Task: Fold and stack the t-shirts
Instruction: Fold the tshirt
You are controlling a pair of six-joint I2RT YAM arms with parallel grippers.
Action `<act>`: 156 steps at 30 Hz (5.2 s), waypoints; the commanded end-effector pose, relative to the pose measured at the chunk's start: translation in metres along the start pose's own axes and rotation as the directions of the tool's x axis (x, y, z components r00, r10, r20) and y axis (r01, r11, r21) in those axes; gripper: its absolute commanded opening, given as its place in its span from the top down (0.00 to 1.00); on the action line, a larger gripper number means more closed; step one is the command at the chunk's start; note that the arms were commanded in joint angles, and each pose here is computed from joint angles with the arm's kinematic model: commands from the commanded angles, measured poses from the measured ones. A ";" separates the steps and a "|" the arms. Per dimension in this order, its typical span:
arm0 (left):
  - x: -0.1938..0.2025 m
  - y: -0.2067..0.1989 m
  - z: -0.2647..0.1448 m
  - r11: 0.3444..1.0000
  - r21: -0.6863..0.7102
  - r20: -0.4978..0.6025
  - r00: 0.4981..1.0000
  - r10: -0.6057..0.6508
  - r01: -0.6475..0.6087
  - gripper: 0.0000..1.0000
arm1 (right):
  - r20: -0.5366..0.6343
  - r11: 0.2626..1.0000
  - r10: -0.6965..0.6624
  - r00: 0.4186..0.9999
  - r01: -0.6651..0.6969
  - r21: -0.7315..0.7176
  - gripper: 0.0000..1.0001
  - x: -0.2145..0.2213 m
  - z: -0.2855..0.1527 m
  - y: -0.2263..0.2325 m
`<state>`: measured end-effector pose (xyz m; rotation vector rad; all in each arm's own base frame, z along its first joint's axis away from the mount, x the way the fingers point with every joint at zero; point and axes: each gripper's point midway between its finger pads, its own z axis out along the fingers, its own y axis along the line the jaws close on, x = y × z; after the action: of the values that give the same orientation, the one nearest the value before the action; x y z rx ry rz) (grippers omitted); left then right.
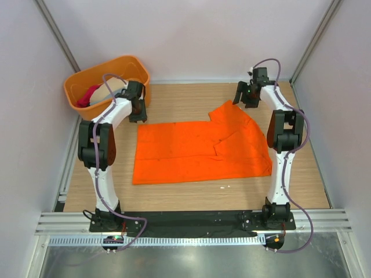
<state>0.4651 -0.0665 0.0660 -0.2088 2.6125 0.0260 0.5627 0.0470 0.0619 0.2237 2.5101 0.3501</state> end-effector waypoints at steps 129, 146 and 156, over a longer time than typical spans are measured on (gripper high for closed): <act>0.023 -0.051 0.038 0.976 0.119 -0.092 0.976 0.195 -0.184 0.64 | 0.051 0.956 0.180 0.982 -0.187 0.226 0.34 0.051 -0.113 -0.110; 0.028 -0.039 0.050 0.990 0.052 -0.138 0.981 0.138 -0.132 0.66 | -0.042 0.958 0.172 0.984 -0.157 0.239 0.38 0.064 -0.094 -0.127; 0.034 -0.038 0.054 0.993 0.041 -0.160 0.980 0.118 -0.113 0.80 | -0.050 0.979 0.128 0.991 -0.118 0.168 0.39 0.052 -0.075 -0.123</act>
<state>0.4659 -0.1169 0.0208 0.0432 2.7519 -0.0180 0.4439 -0.0719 0.0370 0.5133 2.6630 0.1660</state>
